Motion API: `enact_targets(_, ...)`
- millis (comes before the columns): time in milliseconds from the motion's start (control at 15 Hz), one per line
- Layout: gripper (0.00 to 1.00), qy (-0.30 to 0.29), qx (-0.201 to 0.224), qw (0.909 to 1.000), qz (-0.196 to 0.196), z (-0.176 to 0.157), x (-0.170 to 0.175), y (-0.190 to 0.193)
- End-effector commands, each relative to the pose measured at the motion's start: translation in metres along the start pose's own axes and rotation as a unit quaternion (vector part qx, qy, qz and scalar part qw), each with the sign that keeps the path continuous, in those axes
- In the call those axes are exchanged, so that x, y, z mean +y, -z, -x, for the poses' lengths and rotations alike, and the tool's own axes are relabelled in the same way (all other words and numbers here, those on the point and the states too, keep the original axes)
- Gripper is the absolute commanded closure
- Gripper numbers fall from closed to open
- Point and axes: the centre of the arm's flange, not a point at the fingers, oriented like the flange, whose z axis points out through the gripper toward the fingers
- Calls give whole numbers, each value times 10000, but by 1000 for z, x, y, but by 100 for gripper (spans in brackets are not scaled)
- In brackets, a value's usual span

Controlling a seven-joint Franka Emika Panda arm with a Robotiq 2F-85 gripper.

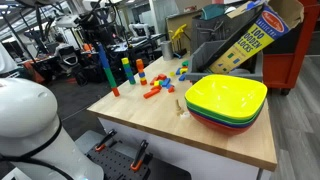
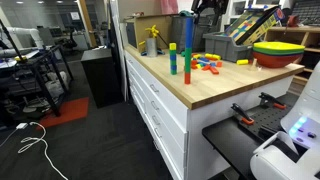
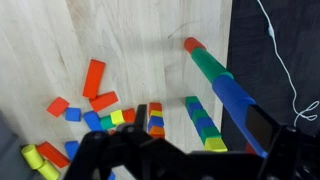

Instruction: Move the stack's top block to the counter

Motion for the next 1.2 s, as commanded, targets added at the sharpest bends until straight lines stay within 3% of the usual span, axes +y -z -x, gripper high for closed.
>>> enact_targets(0,0,0,0,10000,0,0,0,0)
enact_targets(800,0,0,0,10000,0,0,0,0)
enact_targets(1133,0,-277,278,9984,396,-6,7,4)
